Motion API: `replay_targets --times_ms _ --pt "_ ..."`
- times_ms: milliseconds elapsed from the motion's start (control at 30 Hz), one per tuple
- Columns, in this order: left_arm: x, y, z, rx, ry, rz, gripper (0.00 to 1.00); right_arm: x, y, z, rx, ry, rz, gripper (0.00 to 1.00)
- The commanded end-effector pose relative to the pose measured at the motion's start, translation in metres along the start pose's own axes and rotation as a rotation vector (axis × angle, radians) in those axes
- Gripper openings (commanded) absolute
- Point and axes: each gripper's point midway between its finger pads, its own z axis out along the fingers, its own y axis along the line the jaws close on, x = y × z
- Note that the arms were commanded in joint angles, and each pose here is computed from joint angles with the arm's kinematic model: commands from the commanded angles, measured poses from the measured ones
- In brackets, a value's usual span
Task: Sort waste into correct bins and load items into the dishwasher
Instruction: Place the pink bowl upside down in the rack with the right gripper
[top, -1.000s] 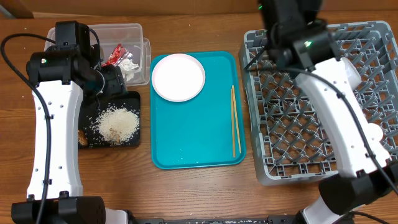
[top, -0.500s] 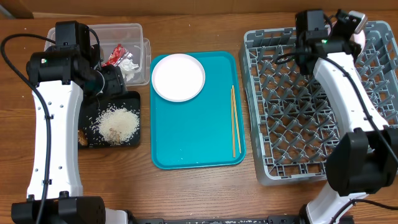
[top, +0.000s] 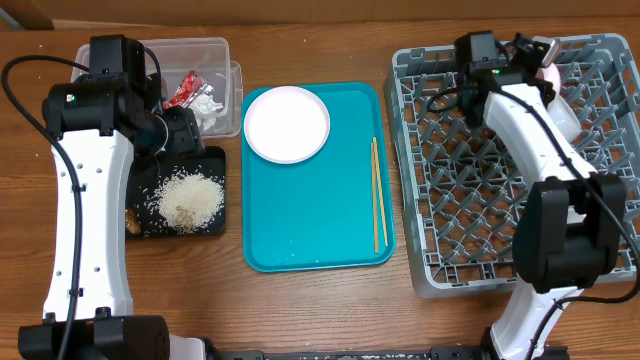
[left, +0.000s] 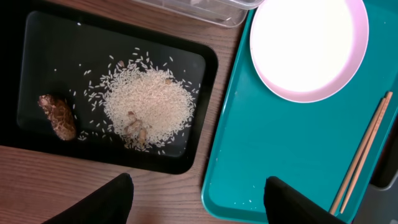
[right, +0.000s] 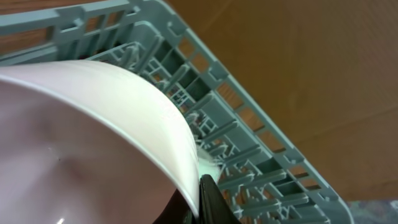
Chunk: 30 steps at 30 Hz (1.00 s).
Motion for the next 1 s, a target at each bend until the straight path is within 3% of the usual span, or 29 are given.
replay_targets --times_ms 0,400,967 --pt "0.0 -0.001 0.0 0.008 0.003 -0.007 0.7 0.012 0.012 -0.002 -0.027 0.016 -0.019 0.04" --pt "-0.001 -0.002 0.0 0.009 -0.001 -0.006 0.7 0.064 0.019 -0.013 -0.077 0.16 -0.06 0.04" --pt "-0.001 -0.002 0.0 0.009 -0.001 -0.005 0.7 0.129 0.05 -0.056 -0.331 0.472 -0.191 0.07"
